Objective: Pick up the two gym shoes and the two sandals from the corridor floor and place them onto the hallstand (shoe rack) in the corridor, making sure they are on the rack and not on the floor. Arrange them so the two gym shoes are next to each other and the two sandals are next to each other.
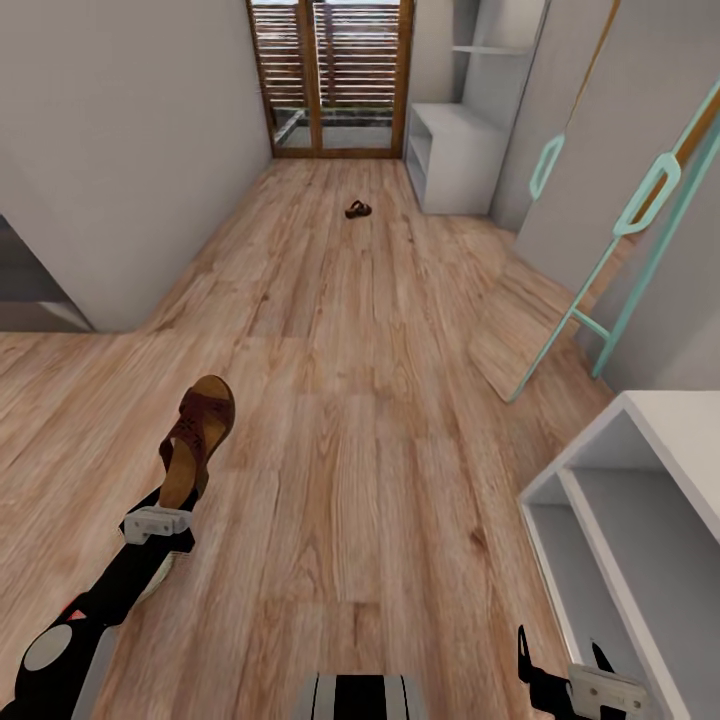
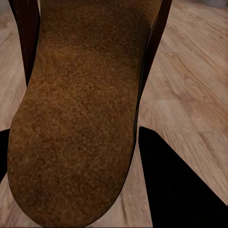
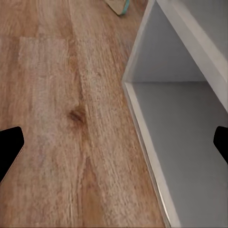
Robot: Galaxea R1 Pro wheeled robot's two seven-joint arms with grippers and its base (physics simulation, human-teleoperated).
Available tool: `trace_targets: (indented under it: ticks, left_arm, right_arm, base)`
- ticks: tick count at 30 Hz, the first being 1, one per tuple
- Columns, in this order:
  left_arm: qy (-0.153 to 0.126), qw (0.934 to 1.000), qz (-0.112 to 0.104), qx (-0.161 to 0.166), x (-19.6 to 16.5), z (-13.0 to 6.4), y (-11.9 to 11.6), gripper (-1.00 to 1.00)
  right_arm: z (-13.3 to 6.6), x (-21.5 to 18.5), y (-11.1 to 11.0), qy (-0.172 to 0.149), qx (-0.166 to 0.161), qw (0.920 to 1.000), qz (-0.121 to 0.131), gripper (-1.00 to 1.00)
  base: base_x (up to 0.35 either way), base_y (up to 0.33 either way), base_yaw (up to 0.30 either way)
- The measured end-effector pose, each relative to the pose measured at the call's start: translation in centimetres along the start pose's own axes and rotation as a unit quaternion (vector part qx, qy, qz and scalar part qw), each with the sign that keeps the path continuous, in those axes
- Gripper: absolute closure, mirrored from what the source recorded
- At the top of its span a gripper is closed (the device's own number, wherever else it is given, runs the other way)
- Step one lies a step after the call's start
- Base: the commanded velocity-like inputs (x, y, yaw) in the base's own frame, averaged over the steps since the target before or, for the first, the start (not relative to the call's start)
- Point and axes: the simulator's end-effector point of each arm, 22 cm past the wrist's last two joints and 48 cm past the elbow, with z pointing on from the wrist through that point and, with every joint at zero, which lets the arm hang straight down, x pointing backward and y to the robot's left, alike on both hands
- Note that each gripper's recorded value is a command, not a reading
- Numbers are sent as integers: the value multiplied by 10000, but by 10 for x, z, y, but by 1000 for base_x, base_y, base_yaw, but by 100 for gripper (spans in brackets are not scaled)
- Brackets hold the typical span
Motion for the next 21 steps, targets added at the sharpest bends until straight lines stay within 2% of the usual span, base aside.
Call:
trace_targets:
  ticks: [9,21]
  left_arm:
    - [5,10000,1,6,0,0,-1,100]
    - [8,10000,2,3,1,0,0,100]
  right_arm:
    - [0,0,0,1,0,10000,1,-100]
    - [0,0,0,0,0,10000,0,-100]
  base:
    - [173,0,0]
    - [285,0,0]
